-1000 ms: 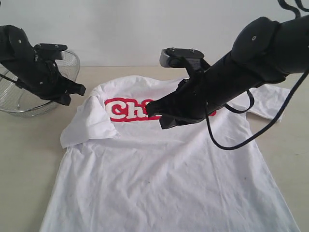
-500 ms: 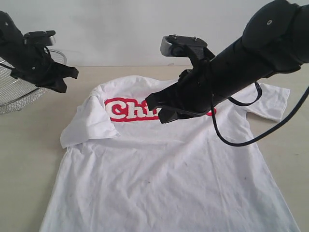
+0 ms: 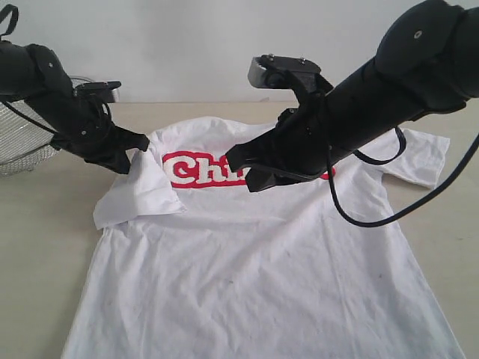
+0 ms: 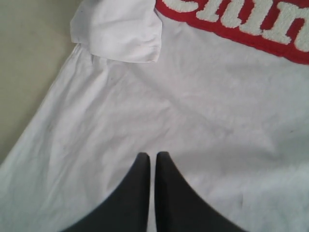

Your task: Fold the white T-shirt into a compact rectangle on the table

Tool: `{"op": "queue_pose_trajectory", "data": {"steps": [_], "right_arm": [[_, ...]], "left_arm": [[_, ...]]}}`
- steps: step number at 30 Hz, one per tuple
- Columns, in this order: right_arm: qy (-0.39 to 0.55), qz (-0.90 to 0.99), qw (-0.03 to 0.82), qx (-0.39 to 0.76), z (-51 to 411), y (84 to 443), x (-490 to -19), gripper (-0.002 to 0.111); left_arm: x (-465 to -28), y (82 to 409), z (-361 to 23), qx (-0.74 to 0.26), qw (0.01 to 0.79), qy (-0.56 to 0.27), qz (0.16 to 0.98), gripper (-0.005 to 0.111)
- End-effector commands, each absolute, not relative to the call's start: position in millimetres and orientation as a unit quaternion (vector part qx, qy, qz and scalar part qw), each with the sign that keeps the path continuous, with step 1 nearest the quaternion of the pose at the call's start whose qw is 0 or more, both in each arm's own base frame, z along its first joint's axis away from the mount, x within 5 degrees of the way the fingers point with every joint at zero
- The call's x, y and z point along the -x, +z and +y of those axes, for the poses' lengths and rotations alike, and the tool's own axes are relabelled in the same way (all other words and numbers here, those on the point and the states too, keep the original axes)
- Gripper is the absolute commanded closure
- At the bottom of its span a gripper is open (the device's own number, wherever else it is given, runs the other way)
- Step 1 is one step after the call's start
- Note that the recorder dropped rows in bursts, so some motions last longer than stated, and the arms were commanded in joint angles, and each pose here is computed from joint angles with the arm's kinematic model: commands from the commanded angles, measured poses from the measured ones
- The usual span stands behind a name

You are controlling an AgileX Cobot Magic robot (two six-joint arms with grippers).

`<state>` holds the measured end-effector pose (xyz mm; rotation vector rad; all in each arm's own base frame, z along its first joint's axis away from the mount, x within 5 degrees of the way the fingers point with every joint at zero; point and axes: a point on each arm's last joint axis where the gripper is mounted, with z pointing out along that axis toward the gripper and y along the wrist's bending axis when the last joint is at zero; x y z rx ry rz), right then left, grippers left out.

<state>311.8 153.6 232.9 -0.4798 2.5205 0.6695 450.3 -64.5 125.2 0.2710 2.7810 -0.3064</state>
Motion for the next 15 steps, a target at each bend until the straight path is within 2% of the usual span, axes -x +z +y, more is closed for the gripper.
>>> {"op": "queue_pose_trajectory", "data": {"steps": [1, 6, 12, 15], "right_arm": [[0.245, 0.921, 0.247, 0.178, 150.5, 236.7, -311.1, 0.109], [0.233, 0.924, 0.239, 0.187, 149.6, 230.8, -312.4, 0.109], [0.199, 0.945, 0.185, 0.180, 148.1, 189.9, -322.6, 0.109], [0.194, 0.950, 0.178, 0.170, 148.1, 181.0, -325.3, 0.109]], "left_arm": [[-449.9, 119.9, -76.7, -0.102, 0.159, -0.115, 0.975, 0.102], [-450.3, 112.4, -76.2, -0.104, 0.154, -0.111, 0.976, 0.102], [-451.3, 110.0, -73.0, -0.114, 0.156, -0.092, 0.977, 0.102], [-452.2, 109.8, -70.4, -0.125, 0.161, -0.075, 0.976, 0.102]]}}
